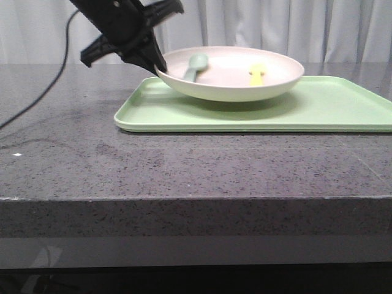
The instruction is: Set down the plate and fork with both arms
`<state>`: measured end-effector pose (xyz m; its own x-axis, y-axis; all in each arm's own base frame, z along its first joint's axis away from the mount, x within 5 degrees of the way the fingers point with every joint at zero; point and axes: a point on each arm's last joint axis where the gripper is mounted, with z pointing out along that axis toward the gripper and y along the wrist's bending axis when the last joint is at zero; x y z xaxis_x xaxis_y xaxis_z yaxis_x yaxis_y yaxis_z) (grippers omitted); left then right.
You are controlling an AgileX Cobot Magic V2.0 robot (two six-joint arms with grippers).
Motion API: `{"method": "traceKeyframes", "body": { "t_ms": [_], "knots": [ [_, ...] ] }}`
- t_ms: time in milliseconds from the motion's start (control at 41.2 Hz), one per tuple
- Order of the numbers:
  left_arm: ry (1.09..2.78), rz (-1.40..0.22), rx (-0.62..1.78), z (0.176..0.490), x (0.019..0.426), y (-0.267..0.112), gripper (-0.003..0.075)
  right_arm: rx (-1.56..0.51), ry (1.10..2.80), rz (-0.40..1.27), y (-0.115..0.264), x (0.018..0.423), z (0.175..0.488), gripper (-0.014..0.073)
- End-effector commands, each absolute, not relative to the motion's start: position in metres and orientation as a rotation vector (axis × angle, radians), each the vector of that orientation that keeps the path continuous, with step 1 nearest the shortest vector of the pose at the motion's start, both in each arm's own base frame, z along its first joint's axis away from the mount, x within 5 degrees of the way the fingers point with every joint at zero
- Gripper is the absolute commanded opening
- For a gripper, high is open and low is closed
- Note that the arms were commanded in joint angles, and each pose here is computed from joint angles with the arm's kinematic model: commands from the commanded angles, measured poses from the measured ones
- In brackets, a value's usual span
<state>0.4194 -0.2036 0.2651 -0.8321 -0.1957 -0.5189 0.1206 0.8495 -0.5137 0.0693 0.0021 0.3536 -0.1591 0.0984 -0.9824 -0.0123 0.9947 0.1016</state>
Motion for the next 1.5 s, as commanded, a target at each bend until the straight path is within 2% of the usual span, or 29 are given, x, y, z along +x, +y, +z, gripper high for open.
{"method": "traceKeyframes", "body": {
  "t_ms": [0,340,461,607,679,752,898,1043,1262,1480],
  "knots": [
    [2.320,-0.816,-0.112,0.297,0.416,-0.214,-0.0020,0.056,1.635,0.081,0.001,0.071,0.370,0.0419],
    [2.362,-0.841,-0.099,0.289,0.409,-0.229,-0.0013,0.056,1.635,0.081,0.001,0.071,0.370,0.0419],
    [2.379,-0.841,-0.095,0.288,0.408,-0.229,0.0076,0.056,1.635,0.081,0.001,0.071,0.370,0.0419],
    [2.395,-0.851,-0.099,0.288,0.407,-0.230,0.0249,0.056,1.635,0.081,0.001,0.071,0.370,0.0419],
    [2.407,-0.850,-0.091,0.289,0.405,-0.230,0.0283,0.056,1.635,0.081,0.001,0.071,0.370,0.0419],
    [2.414,-0.835,-0.070,0.295,0.403,-0.226,0.0283,0.056,1.635,0.081,0.001,0.071,0.370,0.0419],
    [2.384,-0.719,0.022,0.320,0.393,-0.210,0.0283,0.056,1.635,0.081,0.001,0.071,0.370,0.0419],
    [2.310,-0.550,0.184,0.361,0.373,-0.190,0.0283,0.056,1.635,0.081,0.001,0.071,0.370,0.0419],
    [2.175,-0.380,0.500,0.424,0.317,-0.161,0.0283,0.056,1.635,0.081,0.001,0.071,0.370,0.0419],
    [2.070,-0.366,0.522,0.441,0.261,-0.134,0.0283,0.056,1.635,0.081,0.001,0.071,0.370,0.0419]
  ]
}}
